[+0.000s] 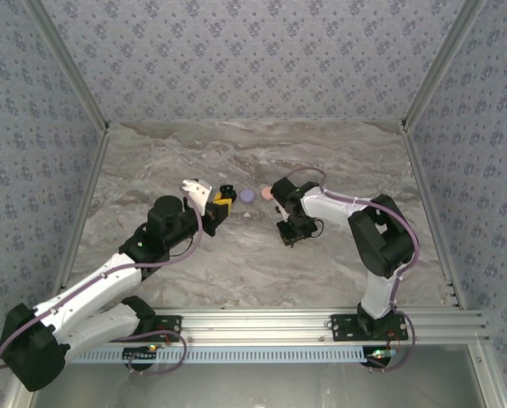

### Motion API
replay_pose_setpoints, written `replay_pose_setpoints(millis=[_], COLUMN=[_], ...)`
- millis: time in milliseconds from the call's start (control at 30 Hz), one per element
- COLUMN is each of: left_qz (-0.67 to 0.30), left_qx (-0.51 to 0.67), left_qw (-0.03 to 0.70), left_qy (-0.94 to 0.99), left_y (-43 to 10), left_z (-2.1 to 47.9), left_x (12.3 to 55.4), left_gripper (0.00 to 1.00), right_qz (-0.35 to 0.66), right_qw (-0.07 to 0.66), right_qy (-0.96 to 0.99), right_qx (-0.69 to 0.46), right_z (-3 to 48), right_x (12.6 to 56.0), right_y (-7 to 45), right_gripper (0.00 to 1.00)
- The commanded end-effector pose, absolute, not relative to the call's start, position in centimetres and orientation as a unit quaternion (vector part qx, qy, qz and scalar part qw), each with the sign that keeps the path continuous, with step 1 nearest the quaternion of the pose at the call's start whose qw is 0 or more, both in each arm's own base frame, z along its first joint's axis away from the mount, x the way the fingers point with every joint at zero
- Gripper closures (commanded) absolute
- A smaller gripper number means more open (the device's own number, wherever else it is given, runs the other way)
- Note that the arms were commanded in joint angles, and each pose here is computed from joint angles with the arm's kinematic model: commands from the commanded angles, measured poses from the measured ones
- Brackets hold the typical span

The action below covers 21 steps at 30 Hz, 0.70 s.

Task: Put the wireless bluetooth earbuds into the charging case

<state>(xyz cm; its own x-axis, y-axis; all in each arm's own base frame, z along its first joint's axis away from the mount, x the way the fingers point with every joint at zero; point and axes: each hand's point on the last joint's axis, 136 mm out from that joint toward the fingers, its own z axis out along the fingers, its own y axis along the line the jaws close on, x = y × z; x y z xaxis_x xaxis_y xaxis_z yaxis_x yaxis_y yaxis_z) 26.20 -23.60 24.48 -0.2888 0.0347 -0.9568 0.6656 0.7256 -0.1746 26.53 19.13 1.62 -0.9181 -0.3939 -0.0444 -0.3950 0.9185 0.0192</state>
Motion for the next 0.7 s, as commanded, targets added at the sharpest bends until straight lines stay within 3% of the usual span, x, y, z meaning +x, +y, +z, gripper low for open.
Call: replay_pose_setpoints(millis=[0, 400, 667], left_qz=[-0.285, -0.284, -0.326], left_qx=[0.23, 0.23, 0.242], left_qw=[0.567, 0.566, 0.561], left_qy=[0.737, 0.739, 0.722], left_y=[-23.2, -23.1, -24.7], left_z=[25.8, 25.7, 26.1], left_x=[26.3, 26.2, 25.9], left_gripper=[1.0, 1.0, 1.0], right_qz=[-0.019, -0.003, 0.064], right_qw=[-0.005, 0.027, 0.189], right_qy=[0.981, 0.979, 0.954], right_qx=[-0.193, -0.201, -0.223], right_z=[0.9, 1.7, 11.0], right_x=[25.8, 27.0, 29.2], right_y=[17.8, 19.0, 20.3], right_gripper=[0.7, 0.76, 0.77])
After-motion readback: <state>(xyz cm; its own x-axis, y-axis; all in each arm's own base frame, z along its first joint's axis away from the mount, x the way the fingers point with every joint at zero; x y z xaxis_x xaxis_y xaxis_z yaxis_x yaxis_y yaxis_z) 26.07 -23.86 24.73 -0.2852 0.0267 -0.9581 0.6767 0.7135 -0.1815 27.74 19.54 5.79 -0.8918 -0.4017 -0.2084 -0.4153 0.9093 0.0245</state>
